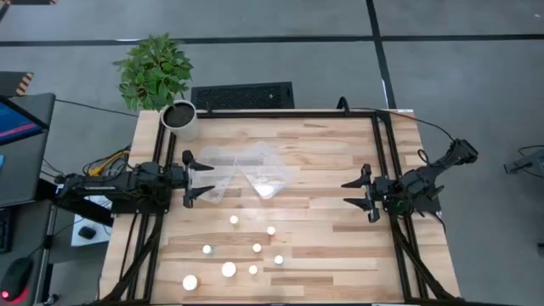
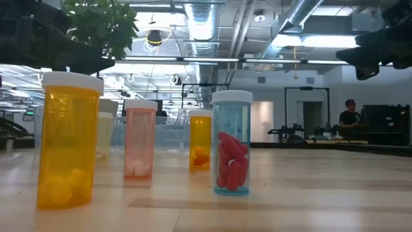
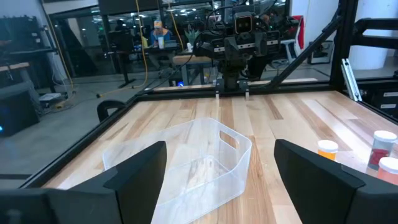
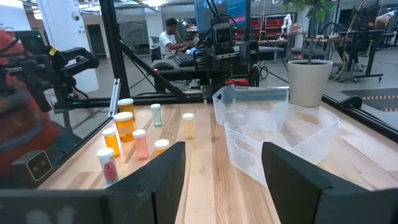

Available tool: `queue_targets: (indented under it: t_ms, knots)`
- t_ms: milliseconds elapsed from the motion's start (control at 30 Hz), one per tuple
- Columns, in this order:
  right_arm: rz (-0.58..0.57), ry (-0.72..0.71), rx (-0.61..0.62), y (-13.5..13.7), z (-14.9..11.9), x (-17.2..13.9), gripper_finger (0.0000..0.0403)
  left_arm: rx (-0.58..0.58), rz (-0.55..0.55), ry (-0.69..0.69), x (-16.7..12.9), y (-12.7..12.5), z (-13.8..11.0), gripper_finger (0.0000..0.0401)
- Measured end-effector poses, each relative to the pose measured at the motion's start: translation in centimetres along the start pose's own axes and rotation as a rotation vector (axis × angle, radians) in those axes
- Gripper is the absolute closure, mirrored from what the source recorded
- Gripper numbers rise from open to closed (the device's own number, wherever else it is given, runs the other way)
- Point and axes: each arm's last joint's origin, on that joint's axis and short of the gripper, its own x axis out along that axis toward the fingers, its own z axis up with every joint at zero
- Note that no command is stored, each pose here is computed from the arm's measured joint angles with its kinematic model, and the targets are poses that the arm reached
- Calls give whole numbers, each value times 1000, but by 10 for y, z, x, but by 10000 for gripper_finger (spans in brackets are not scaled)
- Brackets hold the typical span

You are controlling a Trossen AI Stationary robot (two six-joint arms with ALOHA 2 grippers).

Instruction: Pick and place medicine bottles into bin by pill shape (circle, oval)

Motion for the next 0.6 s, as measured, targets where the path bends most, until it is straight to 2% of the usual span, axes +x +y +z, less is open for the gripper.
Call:
queue_targets:
  t_ms: [533, 600]
  knots:
    - [0, 0, -3, 0, 0, 0, 177, 0, 0, 0, 0, 0, 0, 108]
    - [-1, -7, -65, 0, 1, 0, 177, 0, 0, 0, 0, 0, 0, 108]
